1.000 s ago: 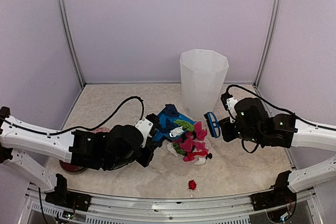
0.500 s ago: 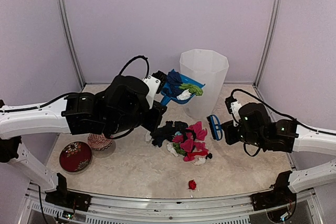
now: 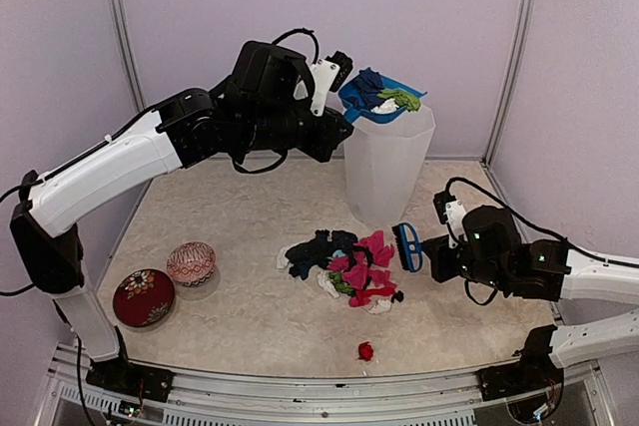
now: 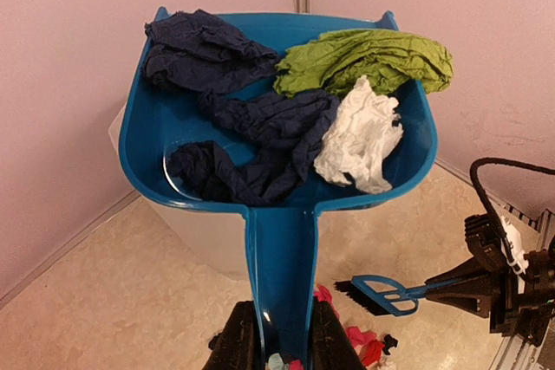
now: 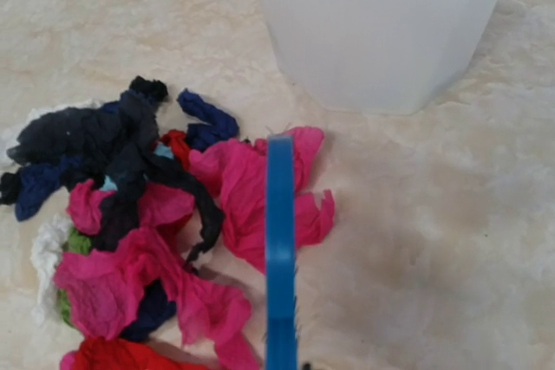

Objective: Sweep away the paper scraps from the table
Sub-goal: Dump the paper scraps in the dustpan into the trash bin.

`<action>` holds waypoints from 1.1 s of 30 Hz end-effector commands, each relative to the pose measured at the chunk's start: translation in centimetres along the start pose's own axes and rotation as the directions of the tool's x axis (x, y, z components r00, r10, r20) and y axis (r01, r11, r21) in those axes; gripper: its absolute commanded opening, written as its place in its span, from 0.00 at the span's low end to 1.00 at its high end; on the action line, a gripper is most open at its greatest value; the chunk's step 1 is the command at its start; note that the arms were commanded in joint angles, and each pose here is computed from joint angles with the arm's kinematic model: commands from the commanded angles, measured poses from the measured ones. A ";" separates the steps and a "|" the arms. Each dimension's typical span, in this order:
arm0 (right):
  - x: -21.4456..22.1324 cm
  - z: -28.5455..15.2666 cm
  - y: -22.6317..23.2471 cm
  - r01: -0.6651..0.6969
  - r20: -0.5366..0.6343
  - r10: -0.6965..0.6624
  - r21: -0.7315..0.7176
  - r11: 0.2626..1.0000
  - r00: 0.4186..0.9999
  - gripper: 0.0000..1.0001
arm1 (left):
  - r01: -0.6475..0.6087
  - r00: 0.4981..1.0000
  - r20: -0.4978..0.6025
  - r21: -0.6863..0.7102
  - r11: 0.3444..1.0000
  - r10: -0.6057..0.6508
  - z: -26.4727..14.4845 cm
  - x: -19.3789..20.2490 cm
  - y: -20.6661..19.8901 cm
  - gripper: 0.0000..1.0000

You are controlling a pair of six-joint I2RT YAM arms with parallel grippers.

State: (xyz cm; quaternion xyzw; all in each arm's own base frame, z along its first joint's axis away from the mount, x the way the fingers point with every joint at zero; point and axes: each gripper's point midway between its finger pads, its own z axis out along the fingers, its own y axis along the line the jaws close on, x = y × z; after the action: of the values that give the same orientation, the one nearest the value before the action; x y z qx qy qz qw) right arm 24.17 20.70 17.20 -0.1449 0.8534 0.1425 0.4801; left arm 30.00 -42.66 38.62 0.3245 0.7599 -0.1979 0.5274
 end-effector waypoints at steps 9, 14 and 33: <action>-1.0 -1.5 -0.1 -0.059 0.084 0.064 -0.060 0.996 0.994 0.00 | 0.061 0.998 0.009 0.377 0.924 -0.069 6.9 -2.8 -1.7 0.00; -0.7 -1.6 -0.2 -0.092 0.083 0.098 -0.073 0.993 0.992 0.00 | 0.169 0.982 -0.021 0.527 0.833 -0.186 7.9 -2.8 -1.7 0.00; 0.3 -2.1 -0.5 -0.123 0.090 0.131 -0.093 0.988 0.987 0.00 | 0.468 0.795 -0.279 0.847 0.251 -0.538 6.7 -4.6 -1.3 0.00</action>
State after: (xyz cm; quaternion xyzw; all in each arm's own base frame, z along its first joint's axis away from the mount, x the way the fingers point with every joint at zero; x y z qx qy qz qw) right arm 22.44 19.71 17.46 -0.1189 0.8351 0.2066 0.4957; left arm 35.25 -49.63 38.28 0.2885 0.6317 -0.6774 0.2426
